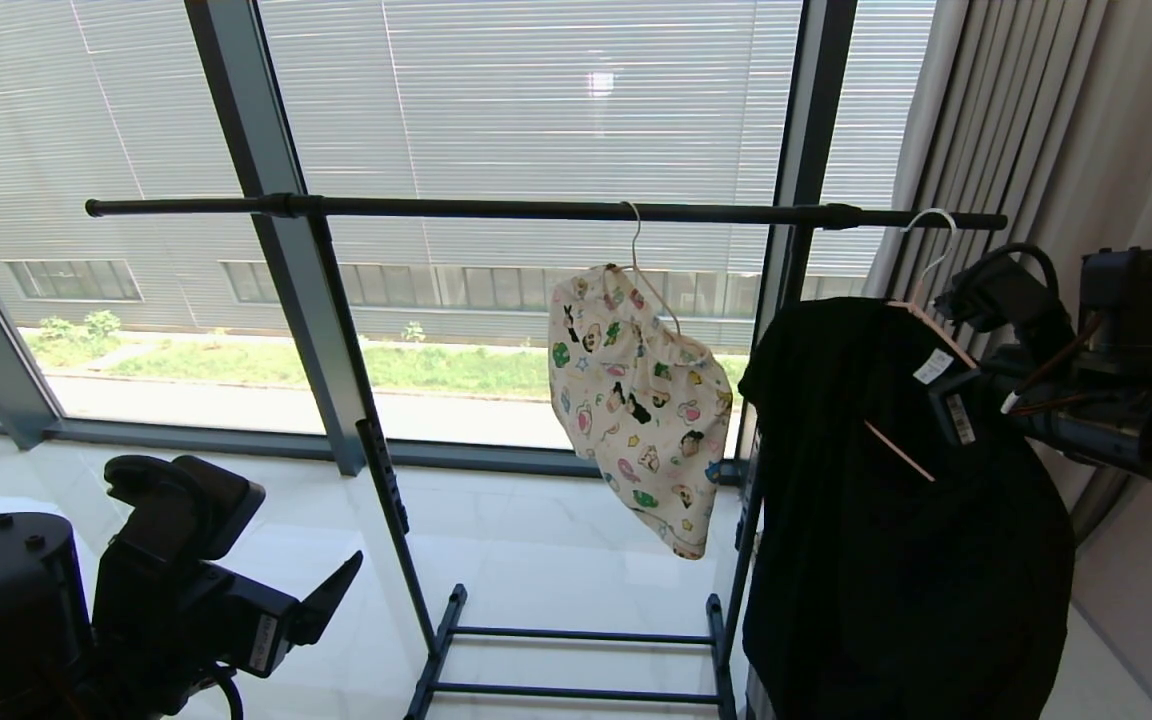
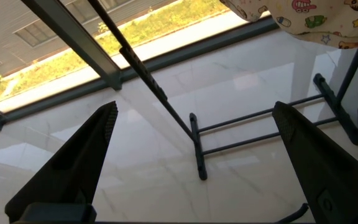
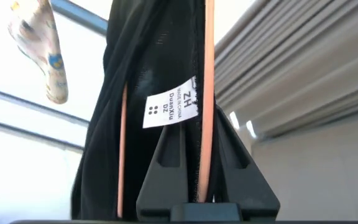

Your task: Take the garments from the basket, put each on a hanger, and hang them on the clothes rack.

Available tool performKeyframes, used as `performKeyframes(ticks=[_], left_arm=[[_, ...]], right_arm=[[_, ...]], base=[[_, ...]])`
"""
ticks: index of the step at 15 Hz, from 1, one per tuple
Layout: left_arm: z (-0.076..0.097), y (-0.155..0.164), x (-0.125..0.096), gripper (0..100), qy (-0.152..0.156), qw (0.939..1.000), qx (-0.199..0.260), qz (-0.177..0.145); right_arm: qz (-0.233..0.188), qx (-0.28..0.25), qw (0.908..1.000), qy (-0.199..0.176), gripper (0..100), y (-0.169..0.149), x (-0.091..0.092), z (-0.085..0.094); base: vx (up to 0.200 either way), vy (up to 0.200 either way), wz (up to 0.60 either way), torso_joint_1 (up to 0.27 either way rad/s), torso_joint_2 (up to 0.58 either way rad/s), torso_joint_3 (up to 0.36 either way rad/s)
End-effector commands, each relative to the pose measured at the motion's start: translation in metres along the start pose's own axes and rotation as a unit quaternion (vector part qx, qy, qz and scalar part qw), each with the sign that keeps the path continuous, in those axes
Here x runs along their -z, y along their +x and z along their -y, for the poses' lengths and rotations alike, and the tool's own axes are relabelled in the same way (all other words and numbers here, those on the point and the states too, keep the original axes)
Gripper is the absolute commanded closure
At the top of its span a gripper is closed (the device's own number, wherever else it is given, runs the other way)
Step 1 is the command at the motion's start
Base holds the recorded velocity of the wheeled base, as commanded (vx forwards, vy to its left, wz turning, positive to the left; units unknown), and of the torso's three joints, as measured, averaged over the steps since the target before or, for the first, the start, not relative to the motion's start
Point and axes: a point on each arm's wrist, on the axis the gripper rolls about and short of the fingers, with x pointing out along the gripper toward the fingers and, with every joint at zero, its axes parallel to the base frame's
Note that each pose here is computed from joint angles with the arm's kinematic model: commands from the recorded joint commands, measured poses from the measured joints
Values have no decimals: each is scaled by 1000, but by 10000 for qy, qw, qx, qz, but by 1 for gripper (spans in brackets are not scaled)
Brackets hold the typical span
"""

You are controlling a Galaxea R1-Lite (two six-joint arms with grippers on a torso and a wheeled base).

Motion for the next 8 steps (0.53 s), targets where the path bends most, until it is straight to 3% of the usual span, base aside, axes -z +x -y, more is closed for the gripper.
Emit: performKeyframes(ticks=[1,8], left_arm=[[0,0,0,0,4,10000,-4,1],[0,0,0,0,-13,10000,-7,8]], right_arm=[[9,-68,10000,-71,100,4,0,-5],[171,-204,9993,-243,100,3,-6,-8]], base=[[0,0,0,0,0,0],[0,0,0,0,0,0]])
